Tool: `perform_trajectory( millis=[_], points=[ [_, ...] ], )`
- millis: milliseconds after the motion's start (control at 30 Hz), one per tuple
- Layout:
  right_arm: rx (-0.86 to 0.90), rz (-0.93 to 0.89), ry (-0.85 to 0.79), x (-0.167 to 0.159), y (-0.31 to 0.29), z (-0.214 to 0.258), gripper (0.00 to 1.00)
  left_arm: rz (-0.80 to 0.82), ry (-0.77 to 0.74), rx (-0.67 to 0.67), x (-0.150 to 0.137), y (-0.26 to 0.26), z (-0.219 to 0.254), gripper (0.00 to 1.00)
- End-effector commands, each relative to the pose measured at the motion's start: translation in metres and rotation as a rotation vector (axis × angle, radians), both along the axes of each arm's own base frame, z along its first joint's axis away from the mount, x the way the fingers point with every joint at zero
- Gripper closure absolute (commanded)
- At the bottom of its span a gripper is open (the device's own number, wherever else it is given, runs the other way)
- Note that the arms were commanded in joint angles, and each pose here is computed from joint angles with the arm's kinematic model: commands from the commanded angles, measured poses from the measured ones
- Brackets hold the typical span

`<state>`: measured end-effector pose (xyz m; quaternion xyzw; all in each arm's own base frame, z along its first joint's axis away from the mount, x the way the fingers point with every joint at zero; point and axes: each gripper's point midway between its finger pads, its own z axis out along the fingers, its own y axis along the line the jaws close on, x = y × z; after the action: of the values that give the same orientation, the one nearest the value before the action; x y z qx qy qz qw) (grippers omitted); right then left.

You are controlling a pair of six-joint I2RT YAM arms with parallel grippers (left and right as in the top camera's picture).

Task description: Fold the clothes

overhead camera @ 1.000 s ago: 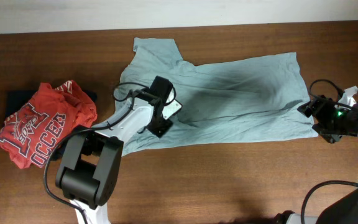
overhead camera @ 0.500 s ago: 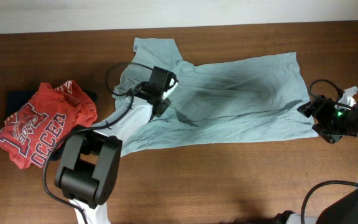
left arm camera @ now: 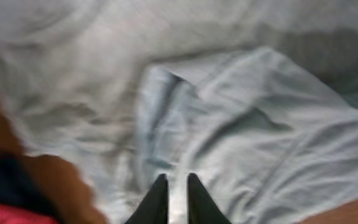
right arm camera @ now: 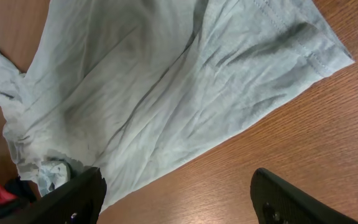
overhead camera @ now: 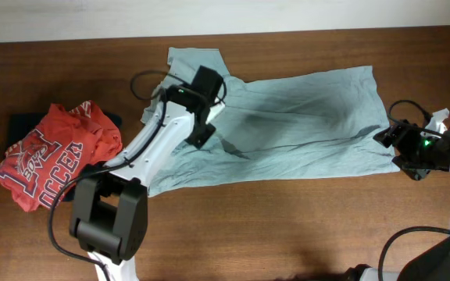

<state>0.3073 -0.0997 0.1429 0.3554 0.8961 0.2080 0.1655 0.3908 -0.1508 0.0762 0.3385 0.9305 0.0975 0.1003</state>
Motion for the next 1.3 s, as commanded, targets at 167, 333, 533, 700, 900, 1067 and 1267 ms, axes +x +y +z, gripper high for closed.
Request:
perform_trajectory(
  millis=[167, 333, 533, 700, 900, 1067, 1267],
  points=[
    [-0.032, 0.008, -0.026, 0.004, -0.002, 0.009, 0.21, 0.073, 0.059, -0.083, -0.029, 0.001, -0.058, 0.94],
    [-0.032, 0.008, -0.025, 0.004, -0.002, 0.009, 0.21, 0.111, -0.005, -0.110, -0.017, 0.014, -0.076, 0.94],
    [-0.032, 0.009, -0.026, 0.004, -0.002, 0.009, 0.21, 0.185, -0.175, -0.067, 0.022, 0.042, -0.067, 0.93],
    [-0.030, 0.008, -0.023, 0.003, -0.002, 0.009, 0.21, 0.220, -0.315, -0.085, 0.057, 0.055, -0.051, 0.87],
    [-0.024, 0.009, -0.013, 0.001, 0.000, 0.008, 0.21, 0.211, -0.321, -0.081, 0.066, 0.055, -0.037, 0.85],
    [-0.023, 0.009, -0.013, 0.001, 0.000, 0.008, 0.21, 0.216, -0.310, -0.080, 0.065, 0.055, -0.034, 0.79],
    [-0.024, 0.009, -0.013, 0.001, 0.000, 0.008, 0.21, 0.111, -0.118, -0.159, 0.026, 0.018, -0.048, 0.80]
  ],
)
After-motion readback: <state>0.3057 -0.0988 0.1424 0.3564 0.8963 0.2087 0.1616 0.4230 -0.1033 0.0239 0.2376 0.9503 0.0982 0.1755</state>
